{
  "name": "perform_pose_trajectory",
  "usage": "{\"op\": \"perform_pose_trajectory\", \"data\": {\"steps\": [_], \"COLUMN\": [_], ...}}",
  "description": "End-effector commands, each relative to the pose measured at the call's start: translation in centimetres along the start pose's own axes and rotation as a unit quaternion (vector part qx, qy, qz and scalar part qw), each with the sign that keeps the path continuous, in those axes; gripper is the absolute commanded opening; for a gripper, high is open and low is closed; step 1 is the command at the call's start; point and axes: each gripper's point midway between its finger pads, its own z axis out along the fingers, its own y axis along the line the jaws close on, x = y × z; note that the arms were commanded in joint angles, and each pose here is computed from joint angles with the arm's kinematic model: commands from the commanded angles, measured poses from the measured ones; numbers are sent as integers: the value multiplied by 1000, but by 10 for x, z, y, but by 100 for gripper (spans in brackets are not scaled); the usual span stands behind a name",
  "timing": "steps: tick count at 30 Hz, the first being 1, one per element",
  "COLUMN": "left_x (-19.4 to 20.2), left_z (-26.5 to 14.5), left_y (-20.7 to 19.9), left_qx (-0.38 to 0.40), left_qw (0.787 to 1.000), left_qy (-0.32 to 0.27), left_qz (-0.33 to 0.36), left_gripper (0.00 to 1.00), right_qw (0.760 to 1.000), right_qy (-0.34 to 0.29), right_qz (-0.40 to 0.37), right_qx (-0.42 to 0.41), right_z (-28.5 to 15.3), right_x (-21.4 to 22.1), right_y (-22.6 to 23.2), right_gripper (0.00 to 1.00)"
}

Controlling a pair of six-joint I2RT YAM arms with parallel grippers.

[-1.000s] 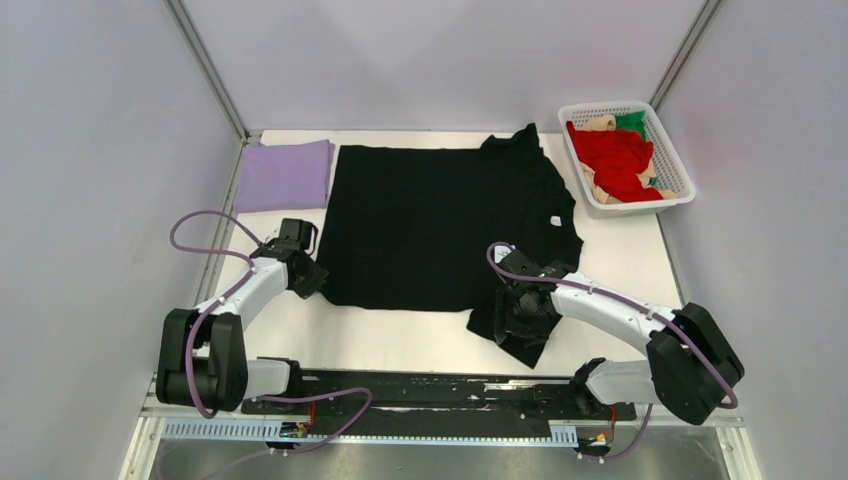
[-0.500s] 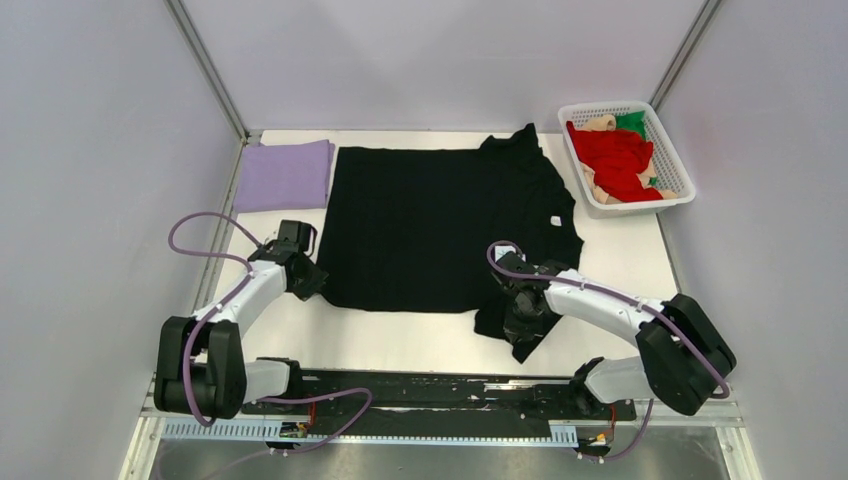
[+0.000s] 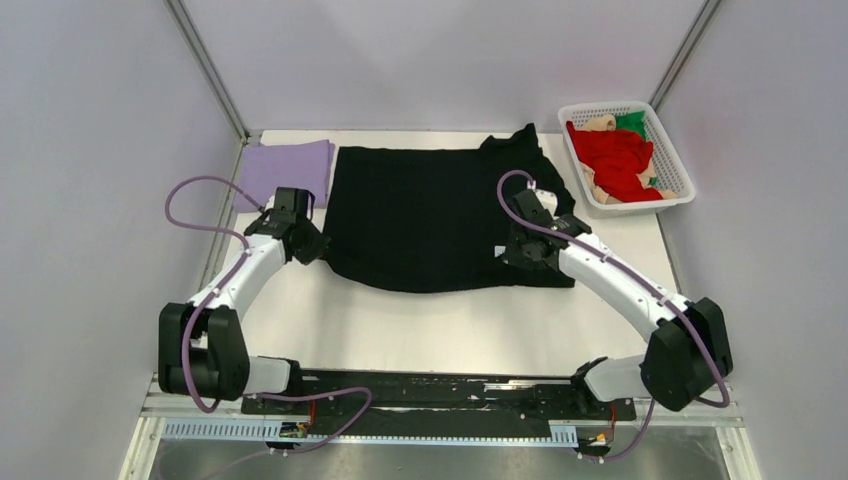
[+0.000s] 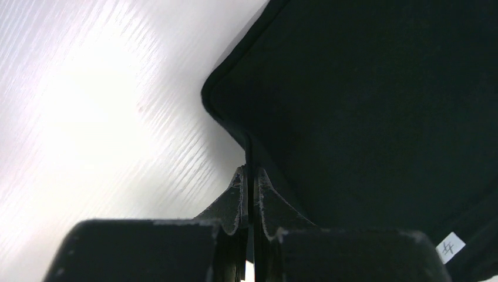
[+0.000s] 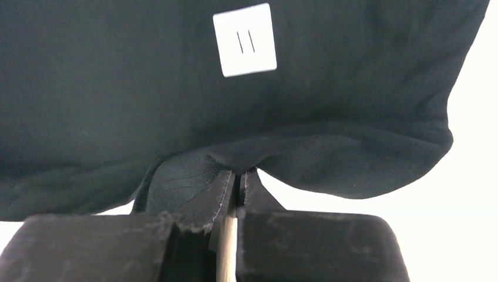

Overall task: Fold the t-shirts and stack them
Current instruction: Grab the side of the flattened tshirt closest away from the robot with both arms, then fold the flattened tshirt in 1/3 of the way

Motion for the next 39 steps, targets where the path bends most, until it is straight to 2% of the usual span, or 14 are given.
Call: {"op": "perform_pose_trajectory", "data": {"steps": [1, 12, 20, 21, 23, 24, 25, 26, 27, 28, 32, 34, 35, 39], "left_x": [-33, -61, -79, -78, -87, -96, -97, -105, -110, -115, -116, -108, -107, -72], "left_z": [4, 40, 79, 87, 93, 91, 92, 87, 82, 77, 54, 46, 41, 43], "left_y": [-30, -51, -73, -70, -72, -80, -80, -86, -89, -92, -95, -95, -99, -104], "left_qx": [21, 4, -9, -20, -28, -20, -23, -16, -11, -5, 16, 36, 51, 98], "left_qw": [999, 999, 1000, 1000, 999, 999, 999, 999, 999, 999, 999, 999, 998, 995], "left_qy": [-34, -35, -17, -12, -17, -22, -20, -27, -32, -39, -48, -38, -39, 18], "left_qz": [5, -6, -12, -15, -23, -29, -31, -32, -31, -29, -12, -1, 1, 27], "left_gripper": [0, 0, 0, 2, 28, 51, 64, 91, 95, 99, 100, 100, 100, 100], "right_qw": [997, 995, 997, 997, 995, 994, 993, 992, 991, 991, 993, 994, 994, 986], "right_qy": [-70, -96, -76, -79, -101, -110, -119, -124, -130, -133, -114, -91, -74, -39], "right_qz": [-8, -26, -27, -24, -16, -11, -5, -3, -2, -1, 6, 9, 6, -23], "right_qx": [-10, -21, -18, -8, 6, 15, 23, 31, 32, 27, -23, -57, -83, -162], "right_z": [6, 39, 92, 101, 111, 117, 119, 118, 115, 110, 94, 88, 86, 71], "right_x": [-61, -132, -163, -171, -200, -213, -226, -235, -241, -243, -218, -194, -179, -128], "right_y": [14, 12, 7, 3, 1, -1, -2, -4, -4, -2, 7, 11, 17, 44], "right_gripper": [0, 4, 8, 10, 14, 18, 29, 43, 54, 61, 95, 100, 100, 100]}}
